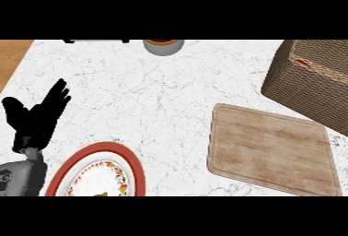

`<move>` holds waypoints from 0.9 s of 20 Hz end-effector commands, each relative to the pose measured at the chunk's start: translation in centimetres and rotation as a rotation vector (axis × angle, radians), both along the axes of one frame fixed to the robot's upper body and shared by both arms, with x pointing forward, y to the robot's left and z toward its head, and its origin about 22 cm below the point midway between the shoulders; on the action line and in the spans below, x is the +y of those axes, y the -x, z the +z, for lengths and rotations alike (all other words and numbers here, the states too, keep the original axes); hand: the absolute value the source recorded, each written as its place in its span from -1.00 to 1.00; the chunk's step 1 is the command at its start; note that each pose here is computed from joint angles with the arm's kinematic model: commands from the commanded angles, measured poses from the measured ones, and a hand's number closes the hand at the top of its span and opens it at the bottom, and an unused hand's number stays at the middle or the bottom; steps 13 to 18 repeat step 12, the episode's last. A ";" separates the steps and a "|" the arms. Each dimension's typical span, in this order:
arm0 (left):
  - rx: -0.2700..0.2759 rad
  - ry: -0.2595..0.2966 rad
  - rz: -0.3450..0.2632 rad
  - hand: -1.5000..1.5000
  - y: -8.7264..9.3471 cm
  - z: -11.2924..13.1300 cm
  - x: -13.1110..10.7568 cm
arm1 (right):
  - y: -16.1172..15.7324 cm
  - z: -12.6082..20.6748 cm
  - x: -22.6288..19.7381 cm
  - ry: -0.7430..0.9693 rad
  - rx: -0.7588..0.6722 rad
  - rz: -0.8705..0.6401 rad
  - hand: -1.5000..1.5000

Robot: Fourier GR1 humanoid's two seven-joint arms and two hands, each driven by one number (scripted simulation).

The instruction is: Pick the bell pepper from the cutting board and place it in the basket

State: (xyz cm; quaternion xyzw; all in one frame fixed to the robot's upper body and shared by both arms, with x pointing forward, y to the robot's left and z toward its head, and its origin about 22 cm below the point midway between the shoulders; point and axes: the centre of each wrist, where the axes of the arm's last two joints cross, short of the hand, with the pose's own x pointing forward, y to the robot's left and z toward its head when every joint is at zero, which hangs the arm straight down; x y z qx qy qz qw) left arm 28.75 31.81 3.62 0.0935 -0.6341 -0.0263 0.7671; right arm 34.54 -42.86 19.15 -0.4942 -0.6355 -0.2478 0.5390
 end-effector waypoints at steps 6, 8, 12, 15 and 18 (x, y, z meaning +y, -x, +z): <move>0.007 0.007 0.006 0.00 1.5 -0.6 1.7 | 12.4 -0.3 -9.2 -0.086 0.027 0.057 -1.00; -0.004 -0.009 0.010 0.00 0.7 0.3 2.3 | 14.5 -0.8 -11.0 -0.089 0.091 0.113 -1.00; -0.004 -0.005 0.012 0.00 -0.3 1.1 1.0 | 19.6 -0.7 -13.3 -0.069 0.079 0.169 -1.00; -0.004 -0.005 0.012 0.00 -0.3 1.1 1.0 | 19.6 -0.7 -13.3 -0.069 0.079 0.169 -1.00; -0.004 -0.005 0.012 0.00 -0.3 1.1 1.0 | 19.6 -0.7 -13.3 -0.069 0.079 0.169 -1.00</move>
